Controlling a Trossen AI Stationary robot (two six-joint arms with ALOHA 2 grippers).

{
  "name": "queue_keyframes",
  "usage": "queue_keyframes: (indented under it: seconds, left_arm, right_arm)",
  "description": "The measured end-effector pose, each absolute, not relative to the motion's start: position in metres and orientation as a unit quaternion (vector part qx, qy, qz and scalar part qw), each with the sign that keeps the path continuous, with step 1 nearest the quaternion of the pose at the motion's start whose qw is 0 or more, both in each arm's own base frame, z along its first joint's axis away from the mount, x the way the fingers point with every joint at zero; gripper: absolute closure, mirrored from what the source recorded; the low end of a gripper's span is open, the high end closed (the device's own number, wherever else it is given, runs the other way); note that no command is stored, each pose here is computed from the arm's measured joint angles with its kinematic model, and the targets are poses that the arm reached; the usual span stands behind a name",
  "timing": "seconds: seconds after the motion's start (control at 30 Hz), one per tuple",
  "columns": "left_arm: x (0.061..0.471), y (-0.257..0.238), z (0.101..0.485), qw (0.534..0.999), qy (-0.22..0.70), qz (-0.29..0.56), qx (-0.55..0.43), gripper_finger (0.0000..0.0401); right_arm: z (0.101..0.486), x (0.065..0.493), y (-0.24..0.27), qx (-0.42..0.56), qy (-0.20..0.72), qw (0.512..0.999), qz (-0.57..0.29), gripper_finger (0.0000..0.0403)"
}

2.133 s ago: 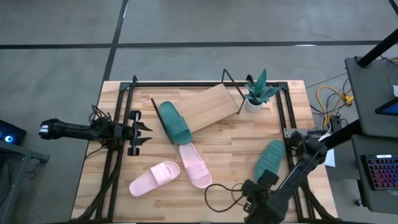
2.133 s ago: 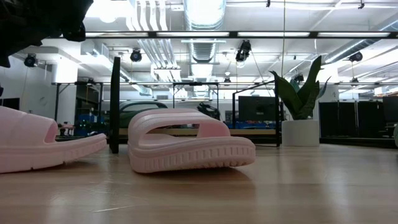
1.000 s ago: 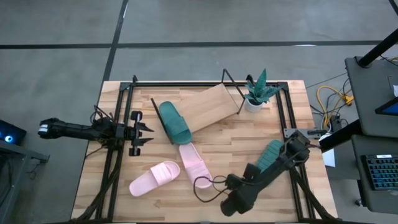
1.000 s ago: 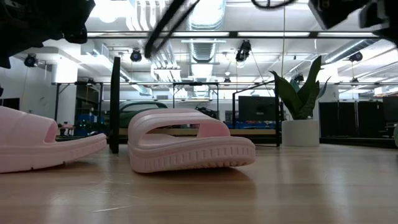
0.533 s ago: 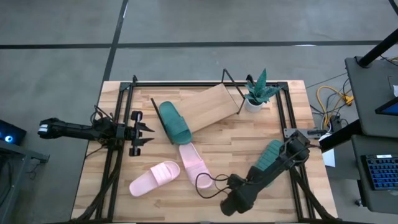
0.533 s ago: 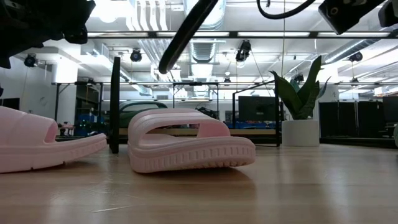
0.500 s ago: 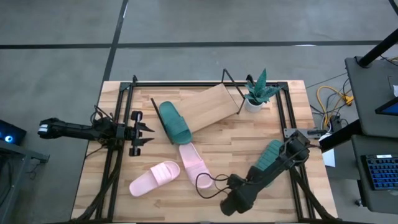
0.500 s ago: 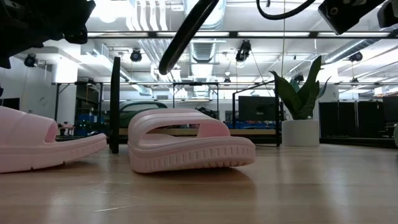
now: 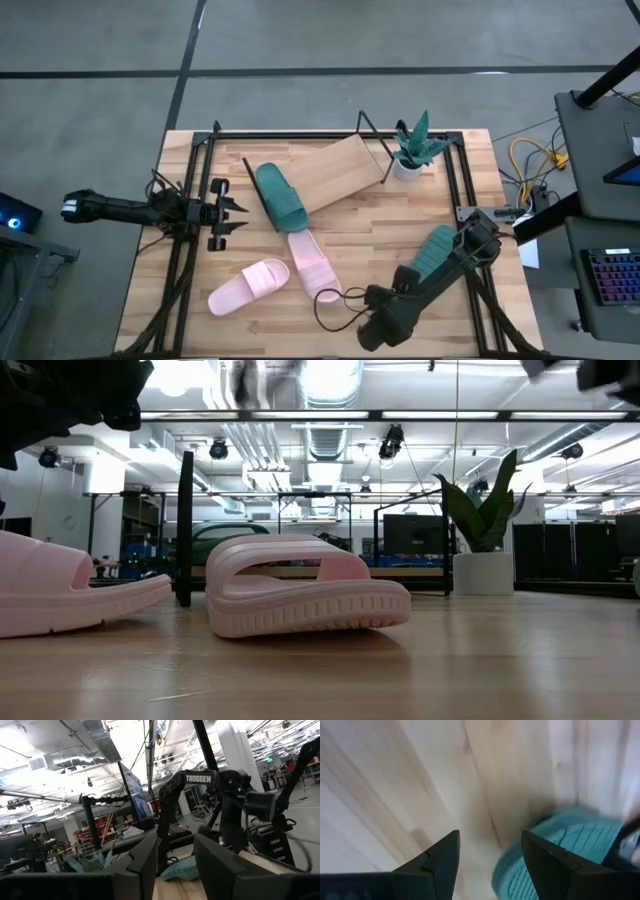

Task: Pick and place slides into the shelf
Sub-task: Put the green slide on the shelf

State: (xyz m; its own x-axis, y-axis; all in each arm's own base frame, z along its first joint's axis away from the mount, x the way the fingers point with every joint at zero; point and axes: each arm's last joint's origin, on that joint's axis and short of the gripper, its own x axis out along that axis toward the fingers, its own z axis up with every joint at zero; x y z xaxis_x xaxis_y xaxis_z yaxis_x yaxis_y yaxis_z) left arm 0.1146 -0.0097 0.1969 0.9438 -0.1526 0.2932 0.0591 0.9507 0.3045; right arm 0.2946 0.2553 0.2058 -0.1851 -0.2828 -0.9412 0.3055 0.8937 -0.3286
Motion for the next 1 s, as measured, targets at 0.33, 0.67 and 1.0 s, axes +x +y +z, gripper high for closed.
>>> queue_keyframes:
  seconds: [0.33, 0.67, 1.0]
  left_arm:
    - [0.115, -0.01, 0.197, 0.975, -0.157, -0.055, 0.147, 0.0287]
    - [0.115, -0.01, 0.196, 0.975, -0.156, -0.055, 0.148, 0.0287]
    - [0.115, -0.01, 0.196, 0.975, -0.156, -0.055, 0.147, 0.0287]
  right_arm:
    - [0.245, 0.264, 0.305, -0.081, 0.595, 0.778, -0.187, 0.0202]
    - [0.22, 0.215, 0.33, -0.187, 0.592, 0.769, -0.149, 0.0202]
    - [0.187, 0.201, 0.318, -0.223, 0.658, 0.702, -0.155, 0.0202]
